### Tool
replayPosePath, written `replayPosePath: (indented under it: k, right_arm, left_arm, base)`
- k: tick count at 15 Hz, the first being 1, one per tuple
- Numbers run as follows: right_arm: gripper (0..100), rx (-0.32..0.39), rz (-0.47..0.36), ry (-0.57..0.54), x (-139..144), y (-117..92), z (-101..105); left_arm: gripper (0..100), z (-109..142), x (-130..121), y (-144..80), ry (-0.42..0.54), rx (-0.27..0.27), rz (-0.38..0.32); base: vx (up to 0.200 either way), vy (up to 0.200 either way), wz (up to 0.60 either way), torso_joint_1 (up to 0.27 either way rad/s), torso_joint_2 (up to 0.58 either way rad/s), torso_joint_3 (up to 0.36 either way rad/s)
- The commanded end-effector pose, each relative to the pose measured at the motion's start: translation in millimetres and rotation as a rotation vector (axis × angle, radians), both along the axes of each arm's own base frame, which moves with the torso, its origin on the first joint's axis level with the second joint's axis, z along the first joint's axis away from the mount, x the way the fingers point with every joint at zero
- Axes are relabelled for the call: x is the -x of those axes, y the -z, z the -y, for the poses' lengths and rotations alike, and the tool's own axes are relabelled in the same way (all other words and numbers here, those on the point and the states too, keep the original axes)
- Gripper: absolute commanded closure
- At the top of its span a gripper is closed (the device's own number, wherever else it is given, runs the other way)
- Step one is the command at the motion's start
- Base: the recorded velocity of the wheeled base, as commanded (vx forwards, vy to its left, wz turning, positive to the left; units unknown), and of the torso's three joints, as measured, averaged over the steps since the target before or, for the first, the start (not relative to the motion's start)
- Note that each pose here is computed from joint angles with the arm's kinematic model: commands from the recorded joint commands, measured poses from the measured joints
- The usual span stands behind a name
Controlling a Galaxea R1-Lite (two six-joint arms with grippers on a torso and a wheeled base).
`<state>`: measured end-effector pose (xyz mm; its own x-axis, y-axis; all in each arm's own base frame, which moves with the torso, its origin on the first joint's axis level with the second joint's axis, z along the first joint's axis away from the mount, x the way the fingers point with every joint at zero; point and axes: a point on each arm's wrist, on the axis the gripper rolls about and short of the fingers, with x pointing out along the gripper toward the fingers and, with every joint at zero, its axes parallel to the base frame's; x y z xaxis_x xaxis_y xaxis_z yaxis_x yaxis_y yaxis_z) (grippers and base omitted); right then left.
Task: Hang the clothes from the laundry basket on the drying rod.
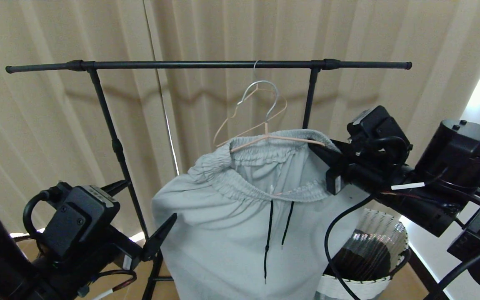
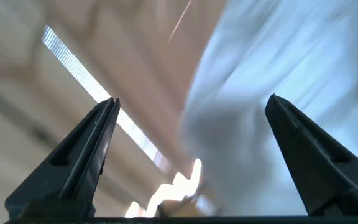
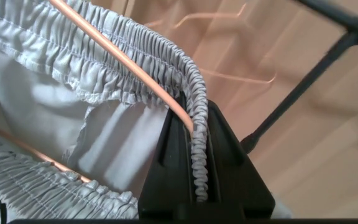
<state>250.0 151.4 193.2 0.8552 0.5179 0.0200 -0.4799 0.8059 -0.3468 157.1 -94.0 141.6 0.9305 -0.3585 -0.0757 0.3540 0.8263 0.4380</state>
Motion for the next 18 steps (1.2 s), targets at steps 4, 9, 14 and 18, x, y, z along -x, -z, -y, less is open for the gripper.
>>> replayPosePath:
  k: [4, 9, 14, 18]
  right_arm:
    - [100, -0.037, 0.028, 0.001, 9, -13, 6]
    - [100, -0.035, 0.023, -0.010, 20, -12, 12]
    - [100, -0.046, 0.042, -0.003, 21, -18, 13]
    - [100, -0.056, 0.060, 0.034, 15, -24, 19]
  left_arm:
    - [0, -13, 2, 30, -0.040, -0.036, -0.146]
    - [0, -6, -11, 36, -0.068, 0.096, -0.227]
    - [100, -7, -10, 40, -0.071, 0.072, -0.240]
    - [100, -20, -12, 52, -0.146, 0.025, -0.292]
  base:
    - [0.000, 0.000, 0.00, 0.000, 0.00, 0.000]
    - [0.000, 0.000, 0.00, 0.000, 0.00, 0.000]
    - [0.000, 0.000, 0.00, 0.000, 0.00, 0.000]
    - [0.000, 0.000, 0.00, 0.000, 0.00, 0.000]
